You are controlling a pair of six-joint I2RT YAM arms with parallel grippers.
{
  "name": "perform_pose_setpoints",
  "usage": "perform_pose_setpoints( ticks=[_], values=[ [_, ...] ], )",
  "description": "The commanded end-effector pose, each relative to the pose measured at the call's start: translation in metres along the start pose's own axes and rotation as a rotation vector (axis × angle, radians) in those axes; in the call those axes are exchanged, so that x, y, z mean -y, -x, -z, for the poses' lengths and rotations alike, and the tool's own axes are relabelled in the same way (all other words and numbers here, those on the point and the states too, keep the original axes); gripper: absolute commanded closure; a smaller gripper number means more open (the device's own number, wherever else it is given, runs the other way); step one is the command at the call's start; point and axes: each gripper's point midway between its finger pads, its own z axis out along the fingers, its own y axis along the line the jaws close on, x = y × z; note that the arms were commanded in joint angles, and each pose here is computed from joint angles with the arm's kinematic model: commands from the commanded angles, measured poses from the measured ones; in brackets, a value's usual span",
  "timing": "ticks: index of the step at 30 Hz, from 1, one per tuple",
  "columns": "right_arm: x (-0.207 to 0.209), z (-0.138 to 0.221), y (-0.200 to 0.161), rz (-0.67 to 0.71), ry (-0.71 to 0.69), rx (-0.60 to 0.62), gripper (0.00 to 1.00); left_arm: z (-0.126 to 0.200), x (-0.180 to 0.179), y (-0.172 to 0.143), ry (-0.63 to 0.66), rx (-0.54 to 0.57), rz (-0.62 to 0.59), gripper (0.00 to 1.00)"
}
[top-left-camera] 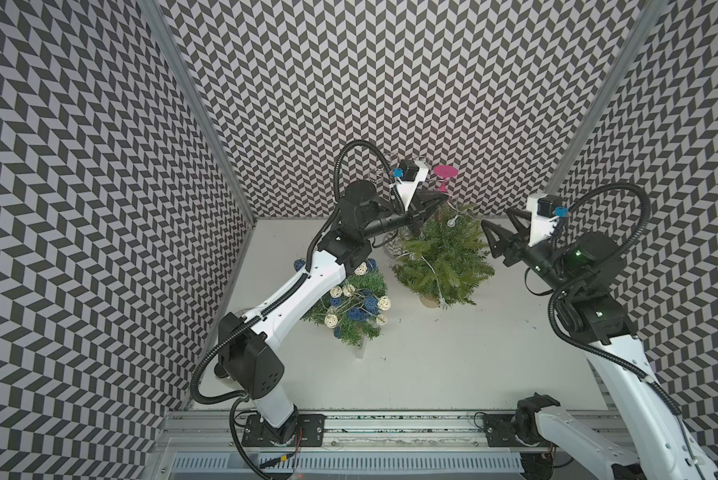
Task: Wrap string light around the christmas tree
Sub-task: Wrap the light string around the Christmas tree.
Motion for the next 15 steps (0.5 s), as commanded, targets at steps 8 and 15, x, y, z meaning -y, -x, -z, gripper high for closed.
perform_pose_setpoints(
  ticks=[8, 15],
  values=[
    [0.015, -0.041, -0.008, 0.064, -0.016, -0.011, 0.56, 0.0, 0.007, 0.02, -0.052, 0.037, -0.01, 1.0],
    [0.009, -0.035, 0.013, 0.056, -0.019, 0.061, 0.47, 0.003, 0.011, 0.023, -0.06, 0.045, -0.009, 1.0]
  ],
)
